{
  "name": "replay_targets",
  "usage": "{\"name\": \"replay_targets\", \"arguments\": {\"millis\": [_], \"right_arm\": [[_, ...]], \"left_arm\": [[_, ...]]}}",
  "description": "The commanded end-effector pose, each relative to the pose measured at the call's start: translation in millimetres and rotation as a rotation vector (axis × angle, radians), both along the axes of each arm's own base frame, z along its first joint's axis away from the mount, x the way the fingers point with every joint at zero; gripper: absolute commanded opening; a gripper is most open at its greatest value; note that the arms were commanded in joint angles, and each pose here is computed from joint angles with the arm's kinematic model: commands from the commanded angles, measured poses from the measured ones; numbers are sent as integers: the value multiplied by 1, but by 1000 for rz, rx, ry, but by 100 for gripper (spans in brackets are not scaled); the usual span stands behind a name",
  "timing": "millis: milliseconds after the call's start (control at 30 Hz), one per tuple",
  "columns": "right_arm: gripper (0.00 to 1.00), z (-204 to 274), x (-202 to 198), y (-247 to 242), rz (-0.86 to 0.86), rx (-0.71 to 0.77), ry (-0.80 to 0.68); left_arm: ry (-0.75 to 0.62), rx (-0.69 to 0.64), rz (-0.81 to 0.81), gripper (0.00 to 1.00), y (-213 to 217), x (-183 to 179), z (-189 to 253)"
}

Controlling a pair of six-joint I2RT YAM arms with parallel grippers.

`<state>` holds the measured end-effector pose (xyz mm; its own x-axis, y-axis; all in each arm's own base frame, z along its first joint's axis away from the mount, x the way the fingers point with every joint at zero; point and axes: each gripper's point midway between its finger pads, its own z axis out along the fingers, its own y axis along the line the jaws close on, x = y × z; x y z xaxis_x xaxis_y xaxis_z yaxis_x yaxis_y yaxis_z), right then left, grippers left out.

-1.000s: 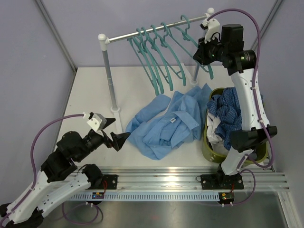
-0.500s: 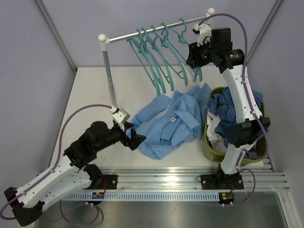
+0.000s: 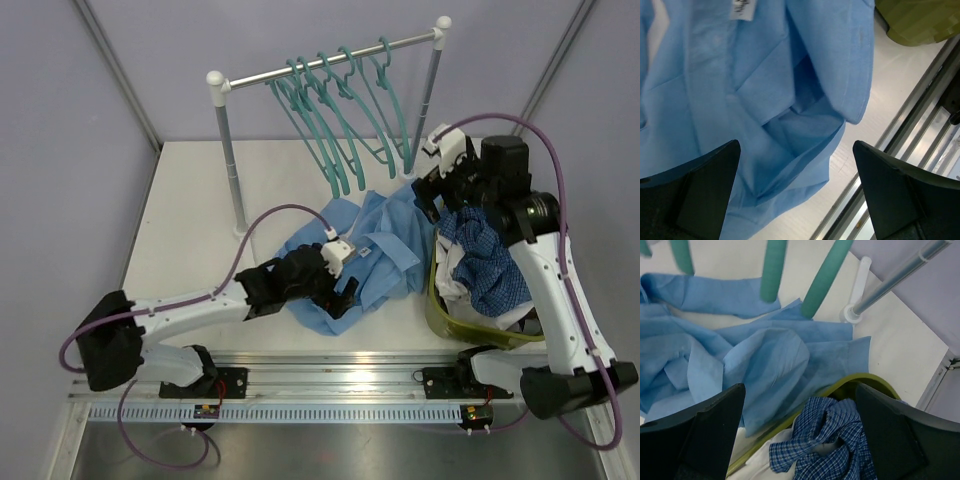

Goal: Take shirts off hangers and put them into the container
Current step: Hang the hanger back to the clothesline with the right arm, then place the shirt into the basket

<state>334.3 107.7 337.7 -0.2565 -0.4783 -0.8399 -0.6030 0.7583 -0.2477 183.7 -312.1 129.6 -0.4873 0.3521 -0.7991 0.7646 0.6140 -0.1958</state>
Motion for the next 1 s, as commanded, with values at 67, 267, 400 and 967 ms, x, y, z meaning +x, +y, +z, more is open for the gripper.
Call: {"name": "replay_targets", "arguments": {"millis": [67, 267, 400, 967], "right_arm": [[99, -41, -28, 0, 116, -35, -4], [99, -65, -48, 7, 156, 36, 46], [99, -67, -55, 5, 153, 66, 49], [99, -80, -119, 22, 441, 77, 112]], "left_arm": [[-125, -68, -59, 99, -64, 16, 22], [-171, 46, 65, 99, -86, 48, -19], [-243, 129, 226, 99, -81, 81, -48], [-226, 34, 257, 0, -48, 60, -45]]}}
